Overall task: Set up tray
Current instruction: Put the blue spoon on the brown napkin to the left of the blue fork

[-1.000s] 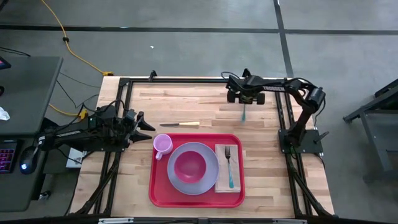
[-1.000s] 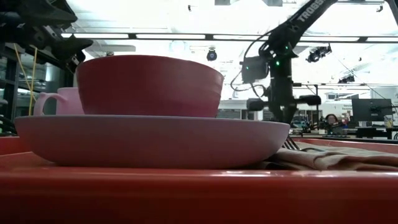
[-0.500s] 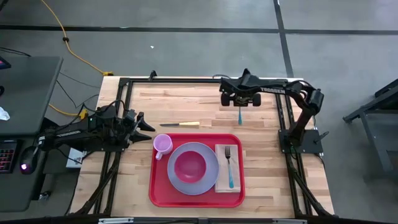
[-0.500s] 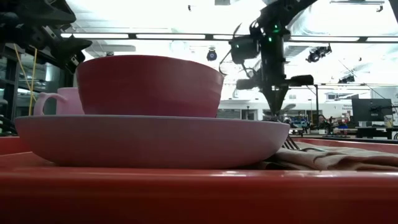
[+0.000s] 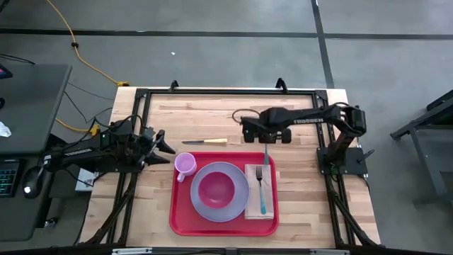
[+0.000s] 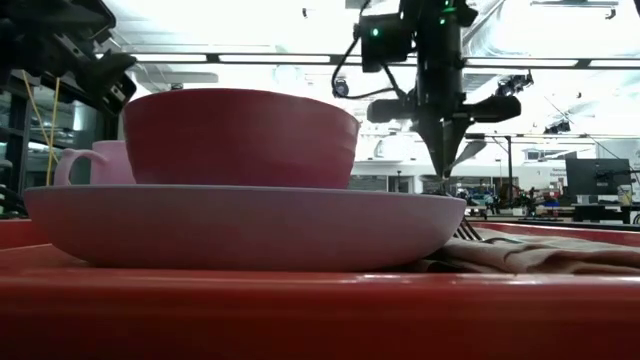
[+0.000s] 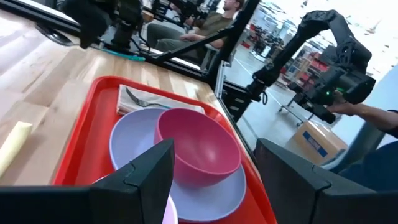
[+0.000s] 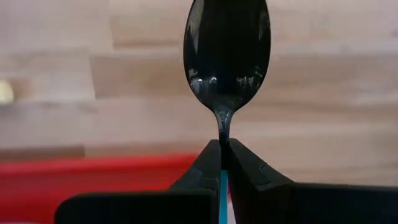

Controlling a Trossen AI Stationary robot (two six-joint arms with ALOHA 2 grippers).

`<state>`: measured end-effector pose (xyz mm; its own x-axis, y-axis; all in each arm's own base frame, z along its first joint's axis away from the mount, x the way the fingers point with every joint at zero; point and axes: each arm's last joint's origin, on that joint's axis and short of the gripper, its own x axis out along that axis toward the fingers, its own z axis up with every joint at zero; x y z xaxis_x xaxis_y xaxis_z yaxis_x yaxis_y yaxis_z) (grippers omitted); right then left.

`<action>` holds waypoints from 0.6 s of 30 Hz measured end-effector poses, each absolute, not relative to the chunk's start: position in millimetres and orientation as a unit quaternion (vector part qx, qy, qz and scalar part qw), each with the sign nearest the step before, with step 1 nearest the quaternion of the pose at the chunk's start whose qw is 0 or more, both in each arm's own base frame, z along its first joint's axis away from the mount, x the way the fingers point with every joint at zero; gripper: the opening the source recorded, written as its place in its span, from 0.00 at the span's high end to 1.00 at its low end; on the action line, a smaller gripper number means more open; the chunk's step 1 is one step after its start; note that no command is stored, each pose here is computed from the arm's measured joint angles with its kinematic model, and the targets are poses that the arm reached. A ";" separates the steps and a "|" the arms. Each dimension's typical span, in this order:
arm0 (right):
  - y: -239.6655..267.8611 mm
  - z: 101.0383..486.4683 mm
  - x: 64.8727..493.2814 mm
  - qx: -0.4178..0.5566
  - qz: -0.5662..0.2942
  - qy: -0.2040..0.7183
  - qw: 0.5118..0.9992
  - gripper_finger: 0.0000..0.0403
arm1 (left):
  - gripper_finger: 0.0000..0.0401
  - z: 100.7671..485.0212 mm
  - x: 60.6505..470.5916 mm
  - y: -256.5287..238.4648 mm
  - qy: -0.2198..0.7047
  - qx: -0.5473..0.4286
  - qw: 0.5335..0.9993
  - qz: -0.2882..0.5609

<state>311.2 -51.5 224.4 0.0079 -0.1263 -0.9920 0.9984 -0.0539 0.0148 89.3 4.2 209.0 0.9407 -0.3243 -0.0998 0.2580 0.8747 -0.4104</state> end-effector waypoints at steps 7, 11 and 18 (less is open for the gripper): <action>-5.7 224.4 316.6 0.502 -0.540 0.435 0.518 1.00 | 0.36 211.5 89.5 4.1 0.067 -0.170 0.970 -0.158; 16.4 224.6 317.9 0.514 -0.536 0.425 0.518 1.00 | 0.36 212.7 88.8 3.9 0.058 -0.152 0.973 -0.161; 41.0 217.4 328.1 0.536 -0.510 0.412 0.532 1.00 | 0.36 214.6 84.0 1.8 0.042 -0.126 0.974 -0.185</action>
<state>328.1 41.0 217.4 0.1405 -0.1023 -0.9848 0.9841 -0.0944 0.1502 84.0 1.8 214.6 0.9276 -0.3718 -0.0354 0.3506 0.8994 -0.2610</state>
